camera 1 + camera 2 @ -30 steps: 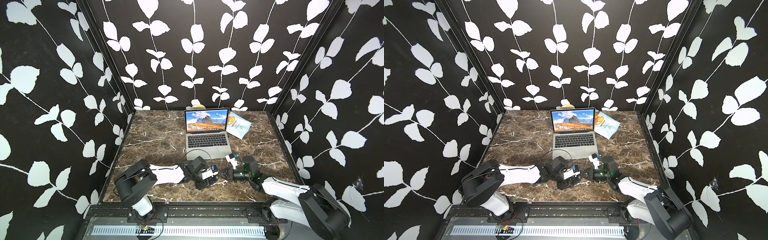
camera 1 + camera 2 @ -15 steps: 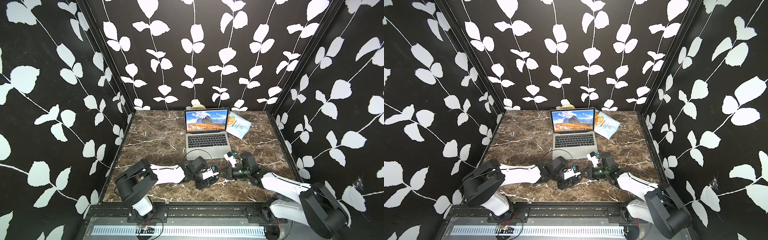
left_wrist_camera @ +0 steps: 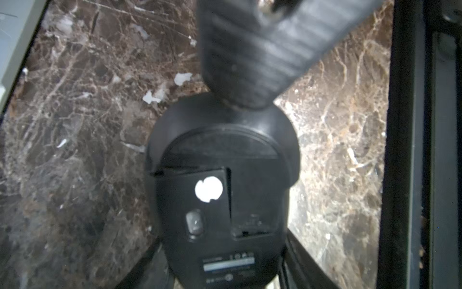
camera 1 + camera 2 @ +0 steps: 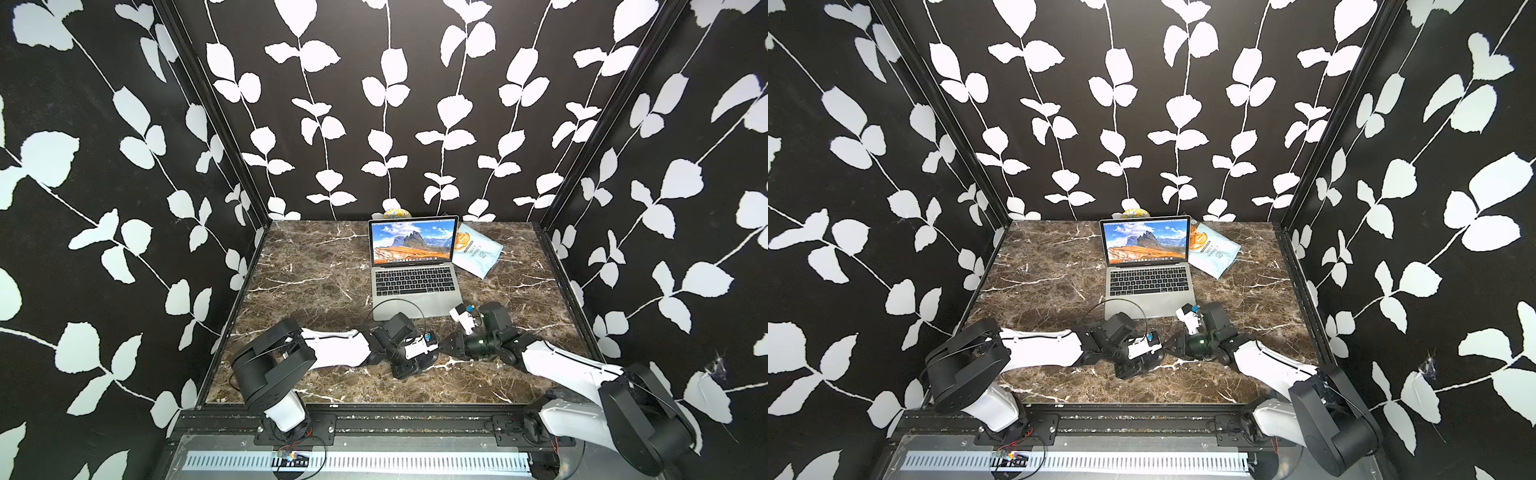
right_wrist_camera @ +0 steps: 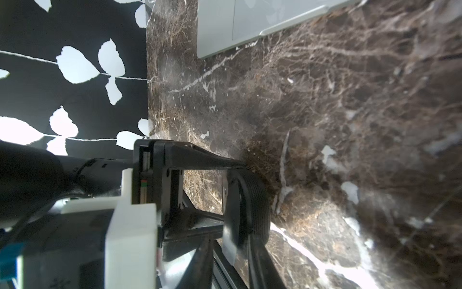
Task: Insert the wireless mouse receiver into the laptop
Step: Close the lid on the mouse.
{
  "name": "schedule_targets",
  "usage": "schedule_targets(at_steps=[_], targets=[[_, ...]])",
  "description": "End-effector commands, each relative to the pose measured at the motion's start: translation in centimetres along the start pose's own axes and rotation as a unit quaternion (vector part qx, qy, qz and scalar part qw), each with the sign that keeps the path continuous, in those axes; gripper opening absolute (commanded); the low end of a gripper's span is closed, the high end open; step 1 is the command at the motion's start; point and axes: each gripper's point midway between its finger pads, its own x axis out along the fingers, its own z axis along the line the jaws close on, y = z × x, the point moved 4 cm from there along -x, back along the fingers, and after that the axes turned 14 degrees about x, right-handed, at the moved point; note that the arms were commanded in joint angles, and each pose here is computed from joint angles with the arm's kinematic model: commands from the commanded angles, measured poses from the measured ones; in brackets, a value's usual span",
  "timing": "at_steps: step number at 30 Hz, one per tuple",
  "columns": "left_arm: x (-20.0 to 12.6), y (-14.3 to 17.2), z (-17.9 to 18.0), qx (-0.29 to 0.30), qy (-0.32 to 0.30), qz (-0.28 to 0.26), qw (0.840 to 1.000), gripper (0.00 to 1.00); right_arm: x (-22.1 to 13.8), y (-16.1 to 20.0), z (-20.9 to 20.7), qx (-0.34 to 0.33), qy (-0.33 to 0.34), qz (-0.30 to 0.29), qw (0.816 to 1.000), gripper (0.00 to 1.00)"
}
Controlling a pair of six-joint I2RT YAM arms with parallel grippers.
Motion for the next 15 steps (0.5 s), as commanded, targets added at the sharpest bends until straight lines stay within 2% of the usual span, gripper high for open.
schedule_targets(at_steps=[1,3,7,15], targets=[[0.8,3.0,-1.6,-0.020,0.035,0.066,0.997,0.32,-0.6,-0.9,1.0,-0.021,-0.001,-0.023,1.000,0.29],[0.8,3.0,-1.6,-0.020,0.036,0.068,0.997,0.32,-1.1,-1.1,1.0,-0.026,0.013,-0.041,0.999,0.32],[0.8,3.0,-1.6,-0.019,0.036,0.069,0.997,0.32,-1.2,-0.8,0.7,-0.031,0.024,-0.036,0.999,0.50],[0.9,3.1,-1.7,-0.018,0.038,0.072,0.997,0.31,0.4,0.3,0.0,-0.035,0.010,0.020,0.999,0.61]])
